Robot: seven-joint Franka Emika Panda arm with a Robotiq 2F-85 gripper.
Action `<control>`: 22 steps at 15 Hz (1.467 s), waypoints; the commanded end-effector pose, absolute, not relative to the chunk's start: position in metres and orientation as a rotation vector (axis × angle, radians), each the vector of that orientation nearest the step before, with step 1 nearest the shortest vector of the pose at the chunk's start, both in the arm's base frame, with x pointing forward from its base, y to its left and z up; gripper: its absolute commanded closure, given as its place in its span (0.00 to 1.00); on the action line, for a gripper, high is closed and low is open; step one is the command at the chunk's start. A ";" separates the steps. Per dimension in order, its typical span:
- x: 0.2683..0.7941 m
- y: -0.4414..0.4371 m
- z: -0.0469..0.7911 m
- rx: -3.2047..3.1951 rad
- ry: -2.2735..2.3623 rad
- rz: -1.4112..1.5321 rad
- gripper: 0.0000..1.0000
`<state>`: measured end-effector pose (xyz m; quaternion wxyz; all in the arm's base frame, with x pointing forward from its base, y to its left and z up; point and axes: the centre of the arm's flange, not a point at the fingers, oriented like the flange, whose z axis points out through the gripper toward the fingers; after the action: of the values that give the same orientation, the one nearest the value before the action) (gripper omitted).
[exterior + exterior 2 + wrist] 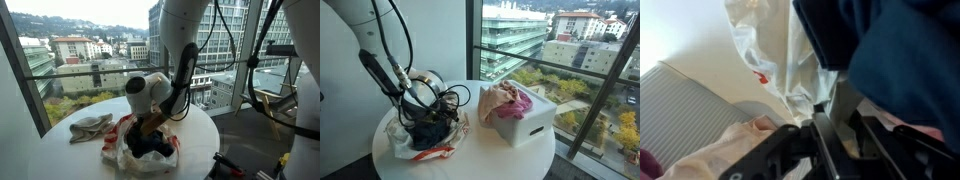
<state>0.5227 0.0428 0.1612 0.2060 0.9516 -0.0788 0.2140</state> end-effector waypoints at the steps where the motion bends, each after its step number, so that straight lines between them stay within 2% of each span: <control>1: 0.529 0.041 0.164 2.575 -0.269 0.604 0.99; 8: 0.534 0.034 0.175 2.292 -0.307 0.507 1.00; 14: 0.542 0.047 0.208 2.059 -0.242 0.127 1.00; 22: 0.571 0.049 0.273 2.213 -0.015 -0.362 1.00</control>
<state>0.5525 0.0524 0.2358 0.4727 0.8760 -0.0316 -0.0903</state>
